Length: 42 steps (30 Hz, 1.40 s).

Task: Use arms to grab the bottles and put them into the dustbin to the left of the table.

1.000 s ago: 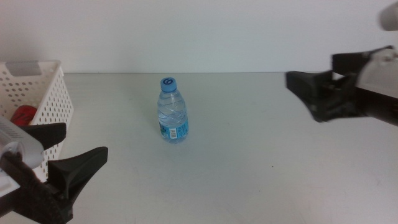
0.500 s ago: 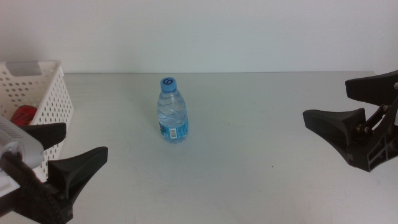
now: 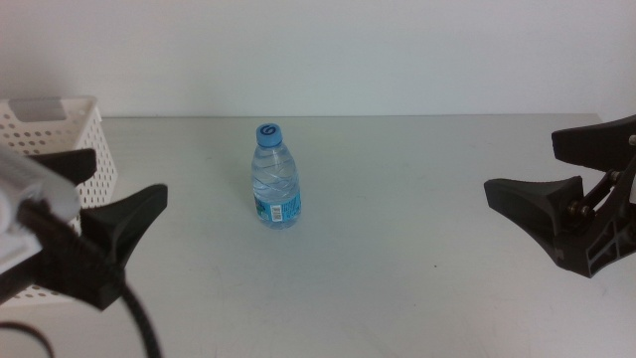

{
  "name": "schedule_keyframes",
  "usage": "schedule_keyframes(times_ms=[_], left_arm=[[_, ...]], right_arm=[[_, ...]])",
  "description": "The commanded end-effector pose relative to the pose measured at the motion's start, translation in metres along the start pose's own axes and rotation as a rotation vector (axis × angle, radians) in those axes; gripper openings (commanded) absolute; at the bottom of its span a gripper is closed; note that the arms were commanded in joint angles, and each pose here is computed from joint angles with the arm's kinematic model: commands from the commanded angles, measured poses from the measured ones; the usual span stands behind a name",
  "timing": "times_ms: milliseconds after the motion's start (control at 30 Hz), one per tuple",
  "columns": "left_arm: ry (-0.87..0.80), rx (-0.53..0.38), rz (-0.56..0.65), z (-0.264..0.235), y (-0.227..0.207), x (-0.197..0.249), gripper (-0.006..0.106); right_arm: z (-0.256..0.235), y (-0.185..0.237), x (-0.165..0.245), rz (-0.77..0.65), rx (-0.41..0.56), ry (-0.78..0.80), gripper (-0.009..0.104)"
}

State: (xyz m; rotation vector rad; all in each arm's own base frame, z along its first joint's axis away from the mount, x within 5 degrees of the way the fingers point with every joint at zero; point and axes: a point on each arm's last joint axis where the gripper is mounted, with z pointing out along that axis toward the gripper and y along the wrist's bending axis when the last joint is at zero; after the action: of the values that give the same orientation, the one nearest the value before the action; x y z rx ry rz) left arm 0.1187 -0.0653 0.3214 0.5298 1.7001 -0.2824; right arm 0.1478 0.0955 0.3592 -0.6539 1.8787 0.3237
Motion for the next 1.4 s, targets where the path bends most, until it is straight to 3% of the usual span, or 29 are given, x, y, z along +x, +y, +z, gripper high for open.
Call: schedule_keyframes(times_ms=[0, 400, 600, 733, 867, 1100, 1367], left_arm=[[-0.13, -0.017, -0.013, 0.007, 0.003, -0.018, 0.075], [-0.107, -0.057, -0.026, 0.068, 0.012, 0.005, 0.075], [-0.228, -0.057, -0.077, 0.069, 0.009, 0.044, 0.075], [-0.205, -0.03, -0.151, 0.068, 0.004, 0.07, 0.075], [-0.208, -0.009, -0.122, 0.074, 0.001, 0.079, 0.075], [-0.203, 0.0, -0.134, 0.103, 0.003, 0.08, 0.094], [-0.218, -0.02, -0.153, 0.147, 0.011, 0.065, 0.094]], right_arm=[[-0.007, -0.002, -0.014, -0.015, 0.018, -0.096, 0.067], [-0.007, -0.002, -0.014, -0.015, 0.017, -0.094, 0.067], [-0.007, -0.002, -0.014, -0.015, 0.017, -0.093, 0.067], [-0.007, -0.002, -0.014, -0.015, 0.017, -0.09, 0.067], [-0.007, -0.002, -0.014, -0.015, 0.017, -0.09, 0.067], [-0.007, -0.002, -0.014, -0.015, 0.017, -0.09, 0.067], [-0.007, -0.002, -0.014, -0.015, 0.017, -0.09, 0.067]])
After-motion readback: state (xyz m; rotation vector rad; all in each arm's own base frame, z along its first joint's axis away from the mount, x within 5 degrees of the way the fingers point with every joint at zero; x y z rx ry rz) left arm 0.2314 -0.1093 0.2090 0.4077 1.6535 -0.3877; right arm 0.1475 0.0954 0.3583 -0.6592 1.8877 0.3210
